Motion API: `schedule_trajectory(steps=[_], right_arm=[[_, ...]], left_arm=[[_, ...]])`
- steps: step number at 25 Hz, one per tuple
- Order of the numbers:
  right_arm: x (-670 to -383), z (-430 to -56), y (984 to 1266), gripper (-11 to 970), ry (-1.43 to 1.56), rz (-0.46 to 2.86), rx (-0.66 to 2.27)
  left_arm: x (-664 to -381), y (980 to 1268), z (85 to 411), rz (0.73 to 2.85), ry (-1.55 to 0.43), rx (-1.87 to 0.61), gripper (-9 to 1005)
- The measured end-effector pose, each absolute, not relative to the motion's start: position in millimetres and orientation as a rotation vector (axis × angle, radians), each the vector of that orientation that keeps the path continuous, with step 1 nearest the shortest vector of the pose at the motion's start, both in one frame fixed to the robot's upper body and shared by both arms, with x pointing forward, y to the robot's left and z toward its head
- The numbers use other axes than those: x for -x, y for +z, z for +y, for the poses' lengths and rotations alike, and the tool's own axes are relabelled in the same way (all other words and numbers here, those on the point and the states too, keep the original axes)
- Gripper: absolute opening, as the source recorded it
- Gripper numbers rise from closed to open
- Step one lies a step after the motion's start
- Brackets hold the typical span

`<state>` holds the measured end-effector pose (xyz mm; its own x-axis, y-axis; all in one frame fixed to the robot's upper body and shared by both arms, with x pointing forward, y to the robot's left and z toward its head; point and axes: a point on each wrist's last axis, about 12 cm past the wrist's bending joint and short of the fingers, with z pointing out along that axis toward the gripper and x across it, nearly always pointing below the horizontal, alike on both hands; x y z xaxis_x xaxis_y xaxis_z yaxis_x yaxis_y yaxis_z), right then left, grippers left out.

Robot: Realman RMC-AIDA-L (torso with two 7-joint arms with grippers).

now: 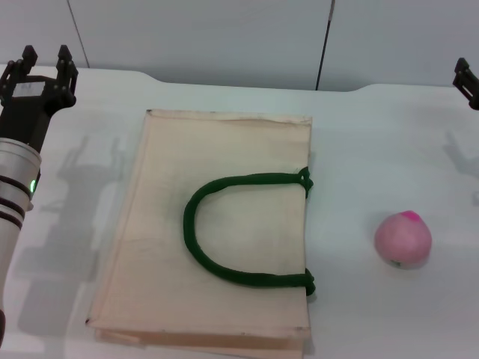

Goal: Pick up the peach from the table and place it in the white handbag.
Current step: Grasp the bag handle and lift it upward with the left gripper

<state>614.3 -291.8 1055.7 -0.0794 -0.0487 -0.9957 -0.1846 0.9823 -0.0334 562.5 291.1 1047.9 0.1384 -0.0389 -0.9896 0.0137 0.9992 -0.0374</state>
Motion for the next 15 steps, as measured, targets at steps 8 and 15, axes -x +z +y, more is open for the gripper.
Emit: schedule_trajectory(steps=[8, 15], right_arm=[[-614.4, -292.4, 1055.9, 791, 0.112, 1.649, 0.179], [-614.4, -292.7, 1055.8, 791, 0.112, 1.649, 0.179]], left_arm=[[-563.4, 1048.8, 291.0, 1.429, -0.038, 0.017, 525], [-563.5, 1048.9, 291.2, 1.428, -0.038, 0.017, 525]])
